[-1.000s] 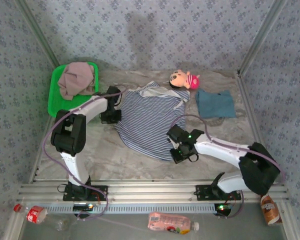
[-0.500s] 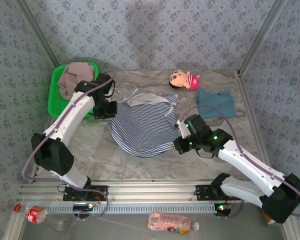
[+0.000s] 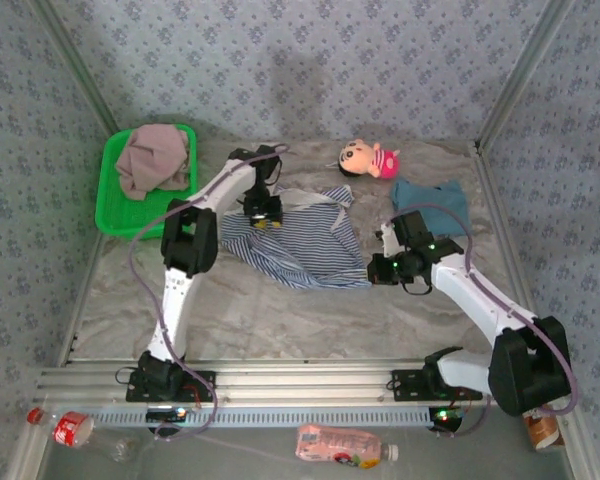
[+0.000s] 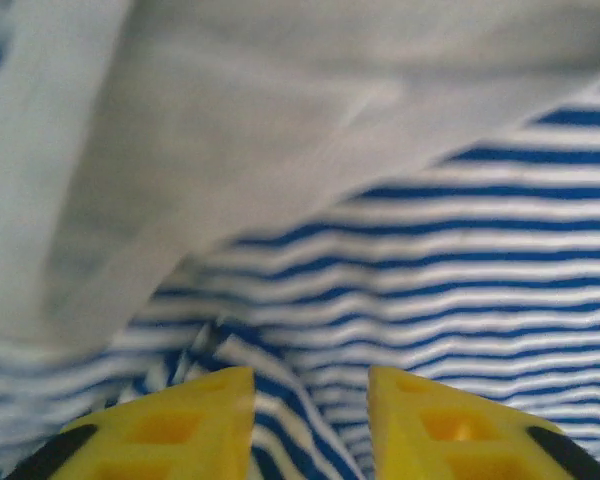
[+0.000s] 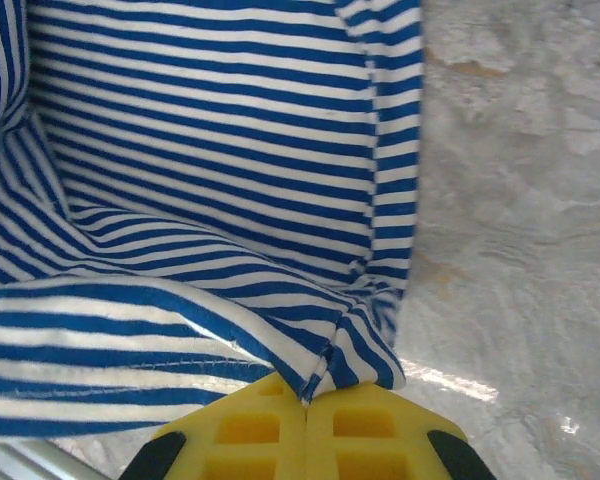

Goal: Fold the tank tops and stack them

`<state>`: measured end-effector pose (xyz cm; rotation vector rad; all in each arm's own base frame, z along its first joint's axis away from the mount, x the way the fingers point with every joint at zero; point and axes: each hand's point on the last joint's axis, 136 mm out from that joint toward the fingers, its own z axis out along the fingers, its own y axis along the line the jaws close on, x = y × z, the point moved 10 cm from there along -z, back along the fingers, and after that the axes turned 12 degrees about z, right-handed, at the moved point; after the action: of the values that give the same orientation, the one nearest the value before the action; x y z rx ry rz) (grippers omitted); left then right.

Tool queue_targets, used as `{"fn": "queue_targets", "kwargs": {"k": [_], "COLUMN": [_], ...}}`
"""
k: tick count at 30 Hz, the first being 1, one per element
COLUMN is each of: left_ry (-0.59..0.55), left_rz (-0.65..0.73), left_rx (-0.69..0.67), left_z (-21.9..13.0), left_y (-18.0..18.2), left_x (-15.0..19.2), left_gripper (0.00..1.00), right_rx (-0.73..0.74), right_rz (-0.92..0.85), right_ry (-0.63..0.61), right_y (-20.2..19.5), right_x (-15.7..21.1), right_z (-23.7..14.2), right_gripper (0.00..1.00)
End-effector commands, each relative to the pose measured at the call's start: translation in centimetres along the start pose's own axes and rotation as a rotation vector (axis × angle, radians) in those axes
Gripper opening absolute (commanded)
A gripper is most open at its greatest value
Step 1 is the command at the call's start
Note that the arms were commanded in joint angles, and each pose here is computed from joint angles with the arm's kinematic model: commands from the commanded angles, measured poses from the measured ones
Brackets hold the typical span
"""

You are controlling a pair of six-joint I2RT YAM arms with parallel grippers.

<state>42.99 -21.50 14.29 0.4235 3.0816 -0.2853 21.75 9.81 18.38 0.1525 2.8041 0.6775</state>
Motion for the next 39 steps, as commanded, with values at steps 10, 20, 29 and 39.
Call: {"fn": "queue_targets", "kwargs": {"k": [10,20,29,39], "left_ry": [-0.112,-0.073,-0.055,-0.056], "left_rz": [-0.057,-0.12,-0.132,-0.104], "left_rx": [-0.124,0.051,0.065,0.003], "left_z": [-8.6,-2.7,0.3,-0.5], "left_y": [2.1,3.0,3.2,3.7], "left_x": [5.7,8.4,6.6,5.5], "left_gripper": [0.55,0.45,0.4,0.25], "right_rx": [0.079,0.079,0.072,0.069], "right_rz": [0.125,0.132,0.153,0.162], "right_ry": [0.035,0.012,-0.009,-0.011], "right_y": [-3.3,-3.9,-4.0,-4.2], "right_x": [0.5,0.5,0.9,1.4], "right_z": [2.3,2.6,2.5,2.5], "right_gripper": [0.0,0.0,0.0,0.0]}}
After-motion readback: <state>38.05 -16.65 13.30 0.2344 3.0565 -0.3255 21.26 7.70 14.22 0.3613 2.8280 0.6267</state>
